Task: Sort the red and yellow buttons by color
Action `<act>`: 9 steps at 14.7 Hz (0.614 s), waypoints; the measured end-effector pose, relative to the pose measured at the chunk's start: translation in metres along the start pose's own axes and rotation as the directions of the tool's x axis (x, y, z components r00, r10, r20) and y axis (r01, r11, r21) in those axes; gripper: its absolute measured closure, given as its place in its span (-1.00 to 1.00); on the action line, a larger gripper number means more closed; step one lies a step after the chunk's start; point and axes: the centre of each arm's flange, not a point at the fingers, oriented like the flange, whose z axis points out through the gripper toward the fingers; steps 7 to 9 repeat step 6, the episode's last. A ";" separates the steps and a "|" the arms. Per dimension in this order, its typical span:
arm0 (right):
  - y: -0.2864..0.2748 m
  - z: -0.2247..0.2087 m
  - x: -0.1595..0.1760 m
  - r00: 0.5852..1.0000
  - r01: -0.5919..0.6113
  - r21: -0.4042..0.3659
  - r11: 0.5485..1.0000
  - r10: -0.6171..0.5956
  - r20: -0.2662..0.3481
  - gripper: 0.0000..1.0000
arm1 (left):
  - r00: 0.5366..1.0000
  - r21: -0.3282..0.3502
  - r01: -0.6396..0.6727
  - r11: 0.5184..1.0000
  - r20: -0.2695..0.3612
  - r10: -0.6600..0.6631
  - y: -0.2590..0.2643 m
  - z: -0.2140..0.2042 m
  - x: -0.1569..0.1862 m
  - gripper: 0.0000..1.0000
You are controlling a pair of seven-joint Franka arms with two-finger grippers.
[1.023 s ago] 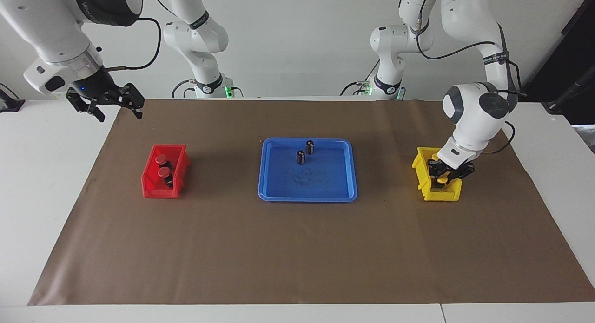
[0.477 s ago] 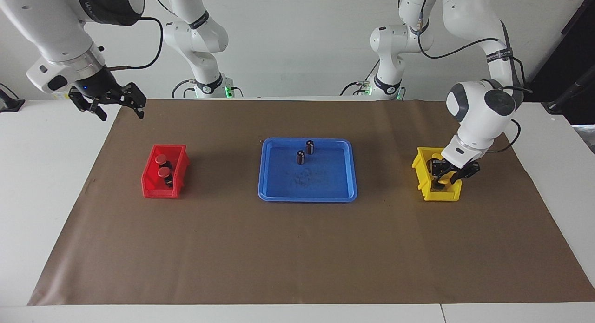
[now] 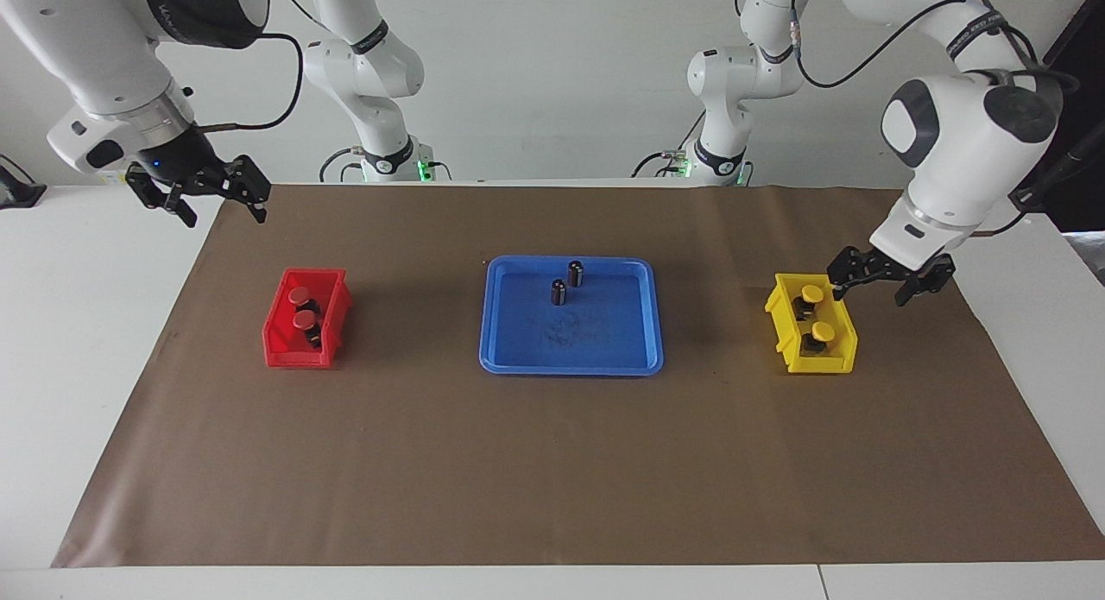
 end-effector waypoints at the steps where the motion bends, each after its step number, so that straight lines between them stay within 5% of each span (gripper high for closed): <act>1: 0.000 0.000 0.000 1.000 -0.007 0.000 1.000 0.007 0.000 -1.00 | 1.000 -0.013 0.020 1.000 0.001 -0.020 0.002 -0.021 -0.003 -1.00; 9: 0.006 0.001 -0.001 0.999 -0.047 -0.001 0.999 0.047 0.002 -1.00 | 1.000 -0.024 0.025 0.999 0.012 -0.024 0.012 -0.043 -0.008 -1.00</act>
